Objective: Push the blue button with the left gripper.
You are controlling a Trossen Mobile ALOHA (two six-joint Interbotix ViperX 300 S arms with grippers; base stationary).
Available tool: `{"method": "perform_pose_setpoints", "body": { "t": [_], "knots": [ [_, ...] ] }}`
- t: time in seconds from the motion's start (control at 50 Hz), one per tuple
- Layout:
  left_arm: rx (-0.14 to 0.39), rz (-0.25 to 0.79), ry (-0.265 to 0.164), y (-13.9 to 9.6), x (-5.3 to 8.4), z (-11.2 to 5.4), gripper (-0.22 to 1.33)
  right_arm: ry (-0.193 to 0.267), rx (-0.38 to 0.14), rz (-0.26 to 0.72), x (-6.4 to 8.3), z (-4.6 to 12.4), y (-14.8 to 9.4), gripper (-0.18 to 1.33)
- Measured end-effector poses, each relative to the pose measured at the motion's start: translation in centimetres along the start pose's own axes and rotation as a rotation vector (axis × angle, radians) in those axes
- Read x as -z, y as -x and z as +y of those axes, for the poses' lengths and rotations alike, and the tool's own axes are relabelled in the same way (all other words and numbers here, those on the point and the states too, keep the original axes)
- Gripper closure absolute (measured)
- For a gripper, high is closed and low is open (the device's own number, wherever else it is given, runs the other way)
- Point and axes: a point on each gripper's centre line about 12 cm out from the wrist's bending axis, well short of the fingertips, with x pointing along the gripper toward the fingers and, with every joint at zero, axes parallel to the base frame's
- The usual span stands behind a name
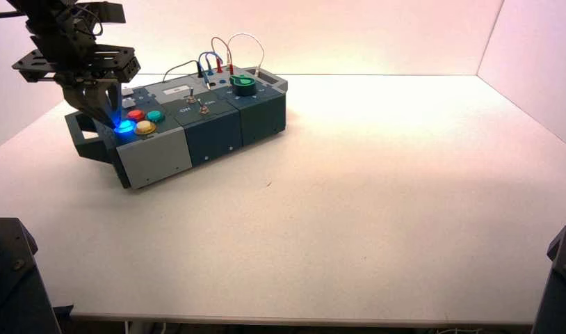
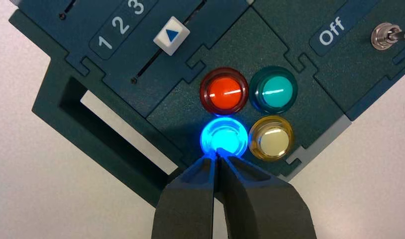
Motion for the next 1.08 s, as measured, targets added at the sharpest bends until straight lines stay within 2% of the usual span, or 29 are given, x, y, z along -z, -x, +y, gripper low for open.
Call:
{"method": "perform_pose_setpoints", "body": {
  "t": [0.64,0.94,1.08],
  "knots": [
    [-0.001,-0.014,-0.003,0.4,-0.2,0.0,1.28,0.002,-0.001,0.0,0.0,0.0,0.0,1.29],
    [-0.016,-0.202,-0.002,4.6,-0.9,-0.2,1.28,0.004,0.0,0.015,0.2,0.1,-0.3,1.29],
    [-0.021,-0.261,-0.003,5.8,-1.1,-0.3,1.28,0.006,0.001,0.043,0.5,0.1,-0.9,1.29]
  ]
}}
